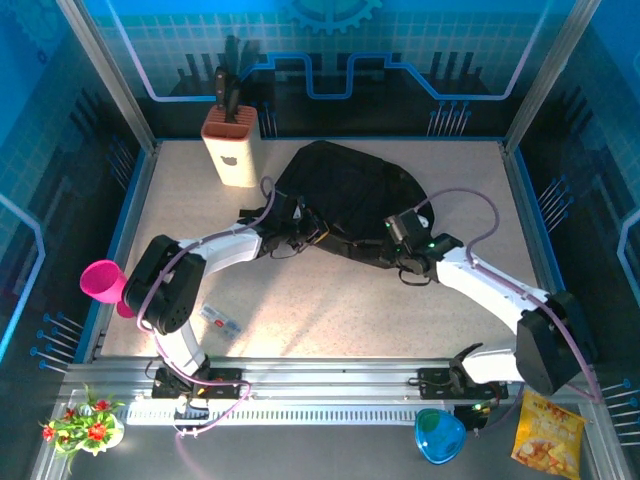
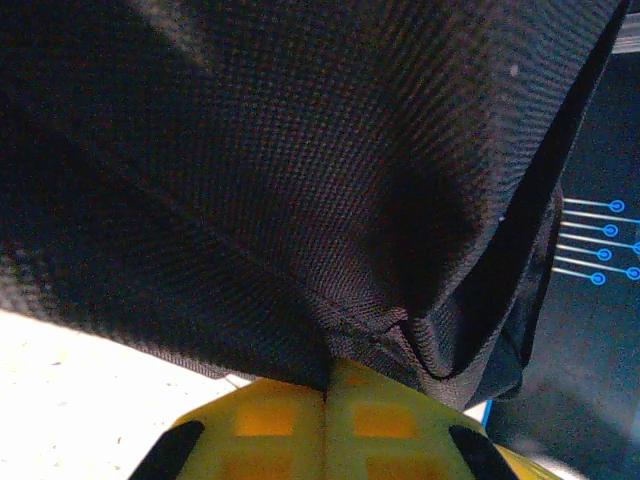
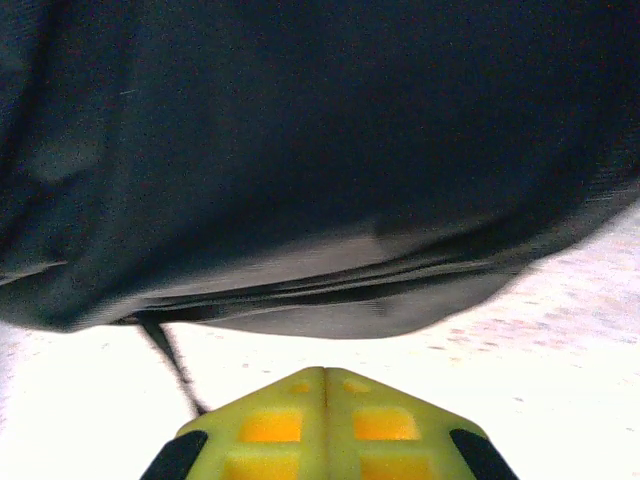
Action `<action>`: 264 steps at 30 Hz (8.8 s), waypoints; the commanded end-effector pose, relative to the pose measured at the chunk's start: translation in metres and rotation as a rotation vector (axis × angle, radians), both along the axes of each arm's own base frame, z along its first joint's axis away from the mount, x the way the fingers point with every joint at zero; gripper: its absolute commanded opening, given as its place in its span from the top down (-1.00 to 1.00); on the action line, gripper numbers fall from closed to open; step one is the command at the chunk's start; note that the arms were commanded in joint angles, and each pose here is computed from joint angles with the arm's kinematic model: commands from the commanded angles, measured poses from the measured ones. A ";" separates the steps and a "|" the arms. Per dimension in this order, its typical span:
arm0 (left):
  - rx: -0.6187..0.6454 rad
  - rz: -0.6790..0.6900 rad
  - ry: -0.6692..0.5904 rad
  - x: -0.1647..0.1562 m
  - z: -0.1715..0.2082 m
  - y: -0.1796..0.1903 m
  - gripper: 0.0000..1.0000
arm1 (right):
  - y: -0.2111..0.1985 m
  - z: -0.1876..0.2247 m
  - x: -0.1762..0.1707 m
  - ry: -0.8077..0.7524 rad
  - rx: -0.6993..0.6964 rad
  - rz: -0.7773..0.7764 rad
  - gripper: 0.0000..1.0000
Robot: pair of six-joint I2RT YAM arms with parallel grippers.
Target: Pack books, pencil case, and school supplies into a backpack
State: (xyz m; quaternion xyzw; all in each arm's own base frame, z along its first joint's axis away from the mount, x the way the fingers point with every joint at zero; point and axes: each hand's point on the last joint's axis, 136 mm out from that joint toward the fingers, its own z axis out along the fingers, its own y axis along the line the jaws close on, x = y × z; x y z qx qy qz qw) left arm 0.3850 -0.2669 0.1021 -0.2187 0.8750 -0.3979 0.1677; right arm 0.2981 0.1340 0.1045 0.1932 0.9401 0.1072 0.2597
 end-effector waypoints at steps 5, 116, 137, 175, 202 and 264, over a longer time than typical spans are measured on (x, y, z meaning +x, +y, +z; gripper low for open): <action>-0.009 -0.011 -0.045 0.013 0.015 -0.004 1.00 | 0.014 0.004 -0.007 0.012 0.047 0.137 1.00; -0.155 0.114 0.134 -0.023 -0.016 -0.013 0.41 | 0.133 0.028 -0.019 0.090 0.150 0.534 1.00; -0.064 0.109 0.146 -0.022 -0.042 0.001 1.00 | 0.019 0.001 -0.032 0.190 -0.113 0.233 1.00; -0.089 0.050 0.112 -0.016 -0.026 -0.003 1.00 | 0.065 -0.004 -0.028 0.149 -0.024 0.559 -0.18; -0.081 0.054 0.103 -0.015 -0.021 -0.001 1.00 | 0.076 -0.019 0.002 0.131 -0.138 0.492 0.68; 0.002 0.231 0.177 -0.028 -0.039 0.075 0.91 | 0.132 -0.008 -0.026 0.175 0.060 0.660 1.00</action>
